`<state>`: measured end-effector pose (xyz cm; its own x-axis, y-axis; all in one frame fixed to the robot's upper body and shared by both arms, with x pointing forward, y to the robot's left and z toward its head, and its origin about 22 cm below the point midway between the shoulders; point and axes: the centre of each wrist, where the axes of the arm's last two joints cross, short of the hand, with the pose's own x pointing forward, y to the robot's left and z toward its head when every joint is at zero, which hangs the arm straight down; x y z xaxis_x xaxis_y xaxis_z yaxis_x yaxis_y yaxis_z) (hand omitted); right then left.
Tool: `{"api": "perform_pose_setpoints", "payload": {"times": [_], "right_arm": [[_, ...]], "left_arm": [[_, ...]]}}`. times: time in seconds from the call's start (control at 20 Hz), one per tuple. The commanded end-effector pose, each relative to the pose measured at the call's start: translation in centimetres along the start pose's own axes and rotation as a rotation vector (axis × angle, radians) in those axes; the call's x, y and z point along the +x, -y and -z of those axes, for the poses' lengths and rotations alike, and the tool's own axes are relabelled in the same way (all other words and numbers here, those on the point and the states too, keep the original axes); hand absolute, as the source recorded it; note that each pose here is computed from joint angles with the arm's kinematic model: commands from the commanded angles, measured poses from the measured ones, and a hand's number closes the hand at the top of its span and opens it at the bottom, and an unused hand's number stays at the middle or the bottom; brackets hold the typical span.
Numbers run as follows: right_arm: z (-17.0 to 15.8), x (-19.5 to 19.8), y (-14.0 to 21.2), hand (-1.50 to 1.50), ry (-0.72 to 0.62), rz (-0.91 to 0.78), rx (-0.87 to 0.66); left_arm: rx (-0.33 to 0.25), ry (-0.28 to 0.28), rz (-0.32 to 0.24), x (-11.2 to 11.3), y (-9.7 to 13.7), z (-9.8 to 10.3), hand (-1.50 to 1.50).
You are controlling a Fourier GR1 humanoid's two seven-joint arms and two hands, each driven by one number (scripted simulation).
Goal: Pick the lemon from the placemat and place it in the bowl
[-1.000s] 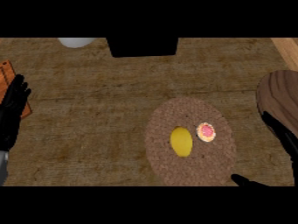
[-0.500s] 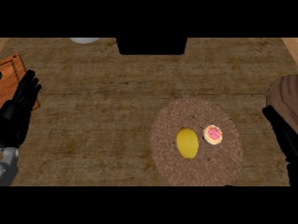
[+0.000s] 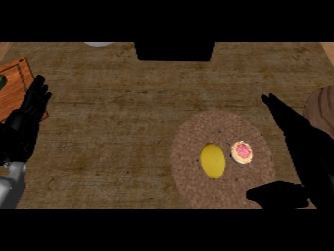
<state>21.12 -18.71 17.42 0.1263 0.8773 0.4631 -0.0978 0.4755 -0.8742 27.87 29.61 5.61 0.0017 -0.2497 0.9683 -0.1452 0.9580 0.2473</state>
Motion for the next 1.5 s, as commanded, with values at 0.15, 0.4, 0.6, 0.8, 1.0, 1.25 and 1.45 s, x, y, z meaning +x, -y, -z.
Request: {"api": "perform_pose_setpoints", "payload": {"times": [0.15, 0.4, 0.6, 0.8, 1.0, 1.25, 1.45], "right_arm": [[3.3, 1.9, -1.2, -1.5, -0.104, -0.114, 0.251], [5.2, 2.4, -4.6, -1.5, -0.147, -0.18, 0.405], [7.1, 2.0, -3.9, -1.5, -0.183, -0.193, 0.486], [6.8, 3.5, -5.9, -1.5, -0.189, -0.251, 0.485], [7.0, 3.1, -6.0, -1.5, -0.147, -0.302, 0.349], [6.4, 1.9, -8.6, -1.5, -0.141, -0.328, 0.338], [6.3, 2.9, -11.5, -1.5, -0.169, -0.317, 0.4]], "left_arm": [[-0.007, -0.017, 0.004, -0.7, -0.8, -0.5, 0.0], [-0.014, -0.003, 0.003, -0.5, -0.8, 0.0, 0.0], [0.014, -0.01, -0.003, 0.6, -1.7, 0.4, 0.0], [0.029, -0.001, 0.006, 0.2, -1.2, 0.3, 0.0], [0.012, -0.01, 0.006, -0.5, -1.0, -1.1, 0.0], [0.022, -0.011, -0.005, -1.0, -1.5, 0.9, 0.0], [0.011, -0.001, 0.006, 0.8, 0.4, -0.5, 0.0]]}}
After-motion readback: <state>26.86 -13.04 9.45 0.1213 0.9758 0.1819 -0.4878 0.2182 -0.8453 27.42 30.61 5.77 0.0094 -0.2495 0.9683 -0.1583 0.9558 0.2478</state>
